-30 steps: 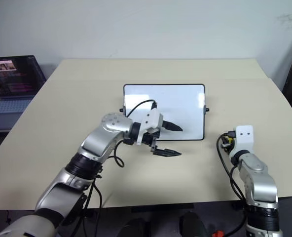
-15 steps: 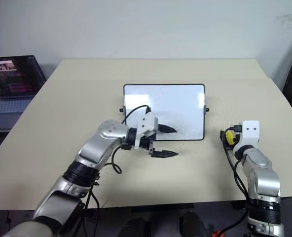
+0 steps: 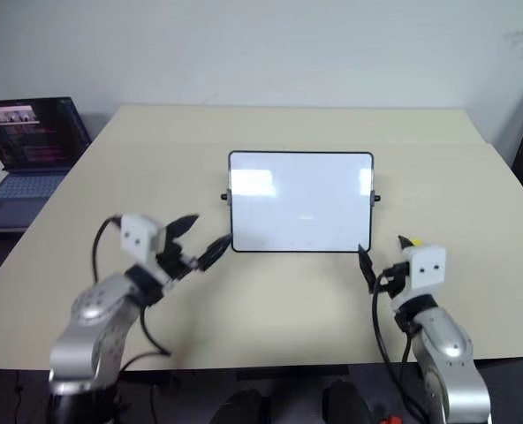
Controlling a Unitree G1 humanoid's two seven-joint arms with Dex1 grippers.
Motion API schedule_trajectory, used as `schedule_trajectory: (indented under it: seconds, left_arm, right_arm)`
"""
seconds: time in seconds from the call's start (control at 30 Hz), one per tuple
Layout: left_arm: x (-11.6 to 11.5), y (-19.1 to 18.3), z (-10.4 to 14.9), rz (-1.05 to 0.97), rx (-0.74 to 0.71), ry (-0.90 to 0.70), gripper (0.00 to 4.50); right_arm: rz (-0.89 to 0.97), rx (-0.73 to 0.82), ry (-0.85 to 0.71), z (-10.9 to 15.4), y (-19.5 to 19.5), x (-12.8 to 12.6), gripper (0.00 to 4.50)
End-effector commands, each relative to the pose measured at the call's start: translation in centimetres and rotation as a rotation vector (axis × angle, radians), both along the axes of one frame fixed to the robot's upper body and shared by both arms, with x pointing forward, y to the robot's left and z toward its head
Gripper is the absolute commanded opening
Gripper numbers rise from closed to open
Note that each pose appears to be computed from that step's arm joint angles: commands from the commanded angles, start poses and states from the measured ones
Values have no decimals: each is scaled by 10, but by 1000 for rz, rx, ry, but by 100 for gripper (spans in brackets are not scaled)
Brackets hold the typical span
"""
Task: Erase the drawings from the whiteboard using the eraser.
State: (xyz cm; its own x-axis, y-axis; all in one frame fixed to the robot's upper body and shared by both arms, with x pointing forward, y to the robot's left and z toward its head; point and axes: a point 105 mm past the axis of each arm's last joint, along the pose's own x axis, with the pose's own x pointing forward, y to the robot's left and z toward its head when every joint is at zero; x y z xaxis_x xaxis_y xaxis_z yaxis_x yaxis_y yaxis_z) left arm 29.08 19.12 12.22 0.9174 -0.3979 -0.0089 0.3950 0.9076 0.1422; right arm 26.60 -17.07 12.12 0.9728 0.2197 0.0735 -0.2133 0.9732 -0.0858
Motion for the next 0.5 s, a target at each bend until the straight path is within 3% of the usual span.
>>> schedule_trajectory:
  seconds: [0.03, 0.13, 0.5]
  left_arm:
    - [-14, 29, -3, 223, -3, -58, 450]
    - [-22, 37, -11, 349, -44, -55, 450]
    - [-14, 24, 0, 345, -40, -110, 450]
  right_arm:
    - [-11, -72, -46, -10, -7, -6, 448]
    - [-22, -43, -13, -28, -18, -7, 448]
    - [1, 45, 118, -55, -21, -8, 448]
